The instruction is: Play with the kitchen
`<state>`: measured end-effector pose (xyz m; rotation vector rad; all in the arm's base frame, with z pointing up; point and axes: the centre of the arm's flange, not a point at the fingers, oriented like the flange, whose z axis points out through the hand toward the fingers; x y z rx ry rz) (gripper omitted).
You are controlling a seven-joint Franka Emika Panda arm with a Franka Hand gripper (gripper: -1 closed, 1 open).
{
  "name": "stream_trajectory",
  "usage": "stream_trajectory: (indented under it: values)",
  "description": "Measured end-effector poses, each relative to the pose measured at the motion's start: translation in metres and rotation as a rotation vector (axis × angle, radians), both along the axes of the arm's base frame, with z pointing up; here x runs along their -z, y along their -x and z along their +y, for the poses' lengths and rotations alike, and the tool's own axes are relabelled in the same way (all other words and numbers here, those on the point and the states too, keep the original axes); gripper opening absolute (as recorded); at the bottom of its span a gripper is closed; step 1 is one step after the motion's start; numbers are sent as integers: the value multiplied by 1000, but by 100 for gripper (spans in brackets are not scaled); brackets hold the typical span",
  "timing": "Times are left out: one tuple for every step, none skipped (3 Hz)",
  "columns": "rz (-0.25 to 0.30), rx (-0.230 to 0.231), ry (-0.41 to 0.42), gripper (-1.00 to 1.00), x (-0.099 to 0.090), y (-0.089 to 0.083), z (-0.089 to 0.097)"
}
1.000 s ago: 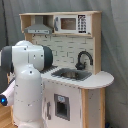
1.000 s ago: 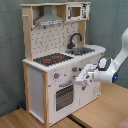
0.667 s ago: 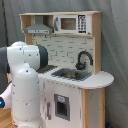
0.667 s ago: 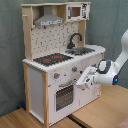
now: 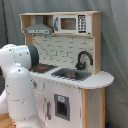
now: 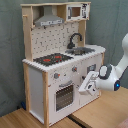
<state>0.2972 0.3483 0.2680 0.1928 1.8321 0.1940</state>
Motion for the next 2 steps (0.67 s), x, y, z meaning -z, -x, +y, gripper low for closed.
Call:
stream_trajectory:
  values:
    - [16, 26, 48, 100, 14, 12, 2]
    - [29, 50, 90, 100, 27, 22, 2]
